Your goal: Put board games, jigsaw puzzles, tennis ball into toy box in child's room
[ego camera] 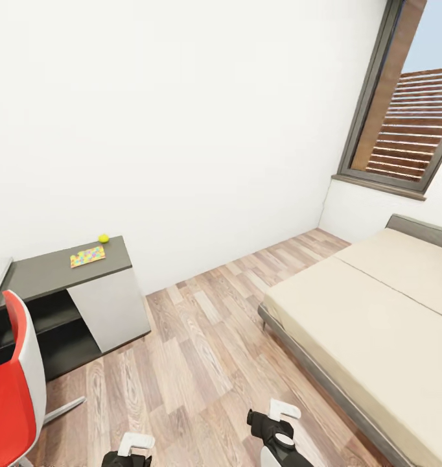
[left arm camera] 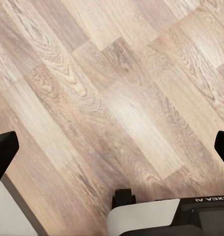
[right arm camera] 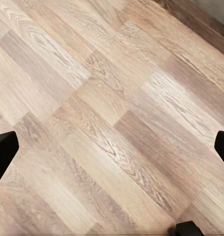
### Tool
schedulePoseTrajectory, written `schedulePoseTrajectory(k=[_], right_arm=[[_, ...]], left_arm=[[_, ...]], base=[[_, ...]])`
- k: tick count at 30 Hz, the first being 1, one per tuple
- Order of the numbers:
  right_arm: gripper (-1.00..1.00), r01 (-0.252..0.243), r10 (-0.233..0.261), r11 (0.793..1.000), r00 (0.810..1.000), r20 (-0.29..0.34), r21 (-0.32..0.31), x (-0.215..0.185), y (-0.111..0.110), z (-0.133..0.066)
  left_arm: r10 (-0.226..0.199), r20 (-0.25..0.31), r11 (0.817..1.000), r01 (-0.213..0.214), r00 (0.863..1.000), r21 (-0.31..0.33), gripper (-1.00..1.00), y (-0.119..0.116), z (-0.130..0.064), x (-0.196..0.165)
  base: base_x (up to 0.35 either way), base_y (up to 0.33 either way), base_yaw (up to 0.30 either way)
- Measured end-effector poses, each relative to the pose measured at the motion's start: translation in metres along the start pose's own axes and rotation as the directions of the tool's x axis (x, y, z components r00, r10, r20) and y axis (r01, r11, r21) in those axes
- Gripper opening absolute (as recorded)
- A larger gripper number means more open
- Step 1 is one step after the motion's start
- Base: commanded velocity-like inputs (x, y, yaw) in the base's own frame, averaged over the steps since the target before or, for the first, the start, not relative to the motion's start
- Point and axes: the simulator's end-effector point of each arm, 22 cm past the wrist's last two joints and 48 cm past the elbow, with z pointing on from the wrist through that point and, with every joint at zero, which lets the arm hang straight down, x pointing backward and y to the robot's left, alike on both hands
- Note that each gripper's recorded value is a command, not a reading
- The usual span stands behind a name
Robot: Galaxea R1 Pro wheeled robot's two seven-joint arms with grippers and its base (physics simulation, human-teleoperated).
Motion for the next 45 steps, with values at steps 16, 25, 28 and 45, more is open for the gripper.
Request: schedulePoseTrajectory(k=[16,25,28,45], right_arm=[[1.00,0.000,0.000,1.000,1.000,-0.001,0.002,0.0007,-0.0014,0.0000],[1.00,0.000,0.000,1.000,1.000,-0.001,0.002,0.0008,-0.0014,0.0000],[1.00,0.000,0.000,1.000,1.000,-0.001,0.002,0.0008,-0.0013,0.0000],[1.00,0.000,0.000,1.000,1.000,-0.001,0.002,0.0007,-0.0015,0.0000]], left_arm=[[0.000,0.000,1.000,0.000,1.000,0.000,1.00,-0.0001,-0.0002,0.0000],[0.001,0.000,1.000,-0.001,1.000,0.000,1.00,-0.0001,-0.0002,0.0000],[0.001,0.000,1.000,-0.001,1.000,0.000,1.00,-0.0001,-0.0002,0.0000],[0.003,0.041,1.000,-0.003,0.999,0.003,1.00,-0.0018,-0.0005,-0.0074]], base=[[-0.096,0.000,-0.123],[-0.002,0.000,-0.266],[0.000,0.000,-0.278],[0.000,0.000,-0.279]])
